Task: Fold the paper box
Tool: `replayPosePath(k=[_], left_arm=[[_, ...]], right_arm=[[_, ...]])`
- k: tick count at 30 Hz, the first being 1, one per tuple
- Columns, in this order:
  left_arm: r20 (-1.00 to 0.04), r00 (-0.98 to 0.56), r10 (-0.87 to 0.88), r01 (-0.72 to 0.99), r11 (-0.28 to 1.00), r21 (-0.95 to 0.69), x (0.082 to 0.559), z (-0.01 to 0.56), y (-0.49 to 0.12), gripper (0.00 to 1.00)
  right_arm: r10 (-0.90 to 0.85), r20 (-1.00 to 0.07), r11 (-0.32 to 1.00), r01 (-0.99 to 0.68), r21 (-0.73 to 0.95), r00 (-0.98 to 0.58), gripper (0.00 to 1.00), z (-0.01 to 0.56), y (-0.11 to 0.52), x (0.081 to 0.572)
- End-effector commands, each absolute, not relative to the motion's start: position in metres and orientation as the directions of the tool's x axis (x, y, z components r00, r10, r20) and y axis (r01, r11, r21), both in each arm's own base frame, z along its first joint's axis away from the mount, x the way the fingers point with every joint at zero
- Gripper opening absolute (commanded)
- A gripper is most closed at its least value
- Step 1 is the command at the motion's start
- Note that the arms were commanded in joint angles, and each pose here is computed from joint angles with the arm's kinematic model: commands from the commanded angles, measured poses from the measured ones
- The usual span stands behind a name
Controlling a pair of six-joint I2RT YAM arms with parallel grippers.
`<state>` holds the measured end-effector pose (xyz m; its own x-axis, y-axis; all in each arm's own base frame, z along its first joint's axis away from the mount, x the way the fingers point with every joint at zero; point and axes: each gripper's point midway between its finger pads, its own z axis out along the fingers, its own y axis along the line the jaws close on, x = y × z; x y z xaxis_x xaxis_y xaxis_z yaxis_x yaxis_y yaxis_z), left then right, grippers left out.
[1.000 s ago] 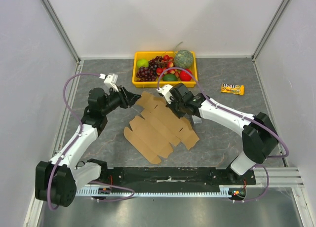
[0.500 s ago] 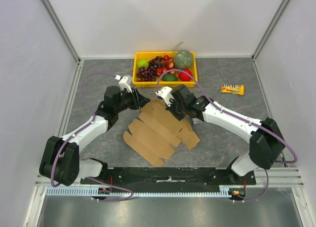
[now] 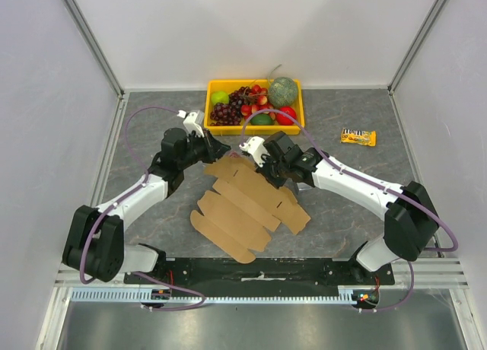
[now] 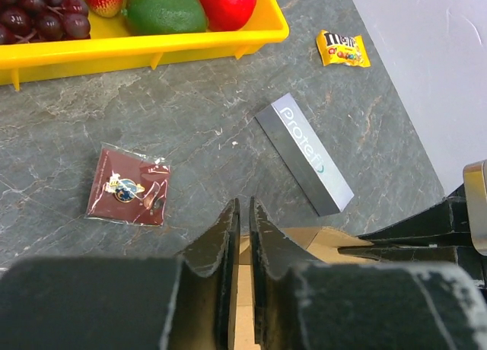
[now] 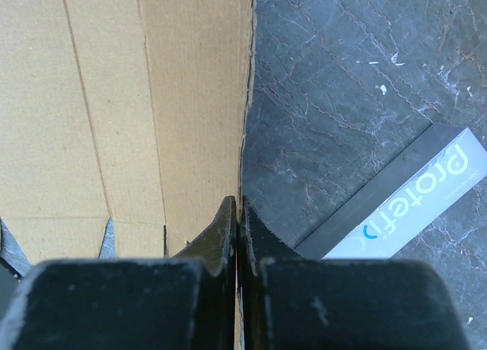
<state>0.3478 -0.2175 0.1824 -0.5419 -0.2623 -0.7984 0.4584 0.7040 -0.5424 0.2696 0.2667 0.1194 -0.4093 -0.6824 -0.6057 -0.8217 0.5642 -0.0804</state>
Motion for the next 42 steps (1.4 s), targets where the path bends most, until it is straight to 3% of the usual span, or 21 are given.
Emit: replayPosePath(k=[1,13,42], left_arm=[[-0.81,-0.518,-0.275,0.493,0.678,-0.545,0.349,0.196,-0.227,0.12],[-0.806,-0.545,-0.232,0.523,0.658,-0.542,0.342,0.186,-0.237,0.02],[-0.792,-0.591,-0.151,0.535,0.661,-0.525,0.312,0.16,-0.247,0.02]], right_arm=[[-0.679,-0.627,0.545,-0.834,-0.084,-0.381,0.0,0.128,0.273,0.27],[-0.684,-0.621,0.552,-0.828,-0.097,-0.383,0.0,0.126,0.273,0.274],[-0.66,-0.622,0.615,-0.778,-0.127,-0.421,0.0,0.122,0.268,0.285]])
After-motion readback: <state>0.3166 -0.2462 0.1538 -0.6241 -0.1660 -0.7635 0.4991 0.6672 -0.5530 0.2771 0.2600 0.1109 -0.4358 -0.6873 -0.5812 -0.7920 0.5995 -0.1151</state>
